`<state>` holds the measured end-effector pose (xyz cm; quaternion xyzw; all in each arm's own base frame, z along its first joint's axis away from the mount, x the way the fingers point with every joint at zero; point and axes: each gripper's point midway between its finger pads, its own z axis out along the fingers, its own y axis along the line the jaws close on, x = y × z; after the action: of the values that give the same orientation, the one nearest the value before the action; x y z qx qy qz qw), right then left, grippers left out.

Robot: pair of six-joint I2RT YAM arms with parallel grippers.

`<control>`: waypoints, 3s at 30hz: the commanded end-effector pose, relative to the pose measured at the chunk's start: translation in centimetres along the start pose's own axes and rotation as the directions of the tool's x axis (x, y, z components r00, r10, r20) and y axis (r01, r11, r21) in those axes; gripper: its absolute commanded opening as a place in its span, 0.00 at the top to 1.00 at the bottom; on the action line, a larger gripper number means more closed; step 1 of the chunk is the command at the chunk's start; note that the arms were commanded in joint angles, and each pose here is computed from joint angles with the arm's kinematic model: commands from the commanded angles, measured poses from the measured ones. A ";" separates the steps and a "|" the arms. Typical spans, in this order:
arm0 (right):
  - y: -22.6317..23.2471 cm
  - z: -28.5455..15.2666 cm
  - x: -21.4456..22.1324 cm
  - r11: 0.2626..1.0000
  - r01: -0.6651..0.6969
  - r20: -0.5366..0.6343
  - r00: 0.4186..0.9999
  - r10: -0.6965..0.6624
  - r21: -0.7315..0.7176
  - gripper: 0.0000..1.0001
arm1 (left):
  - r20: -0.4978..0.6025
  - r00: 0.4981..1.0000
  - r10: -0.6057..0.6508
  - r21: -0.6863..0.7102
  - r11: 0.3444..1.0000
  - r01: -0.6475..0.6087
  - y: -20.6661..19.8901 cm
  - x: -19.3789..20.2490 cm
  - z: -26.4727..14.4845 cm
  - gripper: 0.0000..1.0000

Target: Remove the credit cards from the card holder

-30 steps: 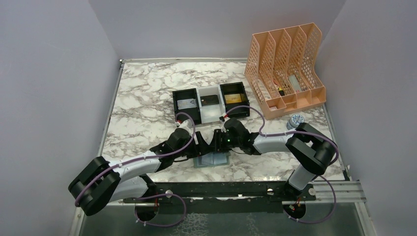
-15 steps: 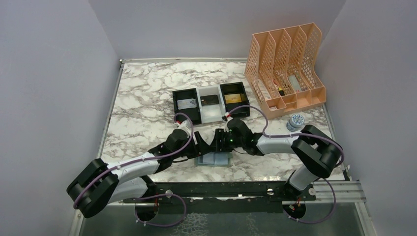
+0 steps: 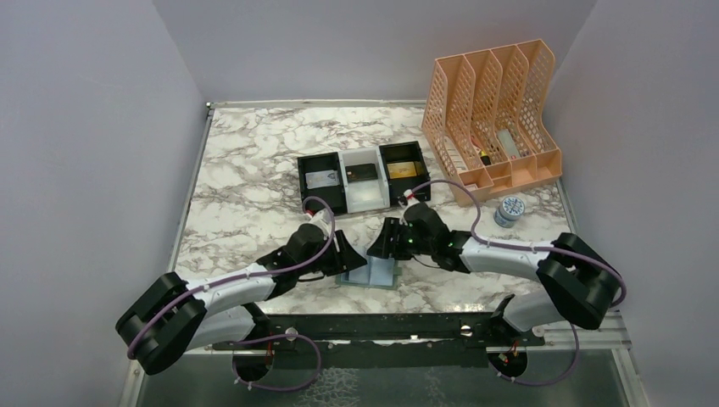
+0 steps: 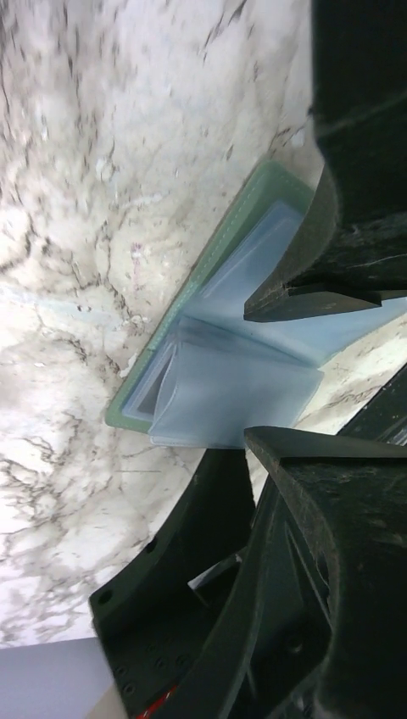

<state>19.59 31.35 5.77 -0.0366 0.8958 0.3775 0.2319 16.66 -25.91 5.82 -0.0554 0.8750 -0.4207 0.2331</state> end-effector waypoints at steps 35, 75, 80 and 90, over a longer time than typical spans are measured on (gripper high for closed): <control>-1.3 -7.2 -5.8 0.986 0.040 0.291 0.953 -0.086 0.160 0.48 | 0.080 0.964 0.254 -0.342 0.915 -0.213 0.8 -3.9 -1.5 0.15; -0.8 4.2 1.6 0.777 0.349 -0.085 0.929 -0.360 0.524 0.54 | 0.447 0.893 0.044 -0.384 0.911 0.147 6.4 -9.6 -10.8 0.01; -2.0 3.8 1.8 0.756 0.350 -0.093 0.928 -0.361 0.554 0.62 | 0.433 0.900 0.037 -0.379 0.914 0.145 6.5 -9.3 -10.5 0.01; -2.2 4.0 2.3 0.761 0.371 -0.110 0.922 -0.372 0.532 0.89 | 0.407 0.913 0.018 -0.357 0.923 0.141 6.2 -8.9 -9.6 0.01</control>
<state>20.19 34.75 2.84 -0.1304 0.9354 0.0962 0.3142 20.78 -11.80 9.75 -0.2158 0.8699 -0.2142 0.3884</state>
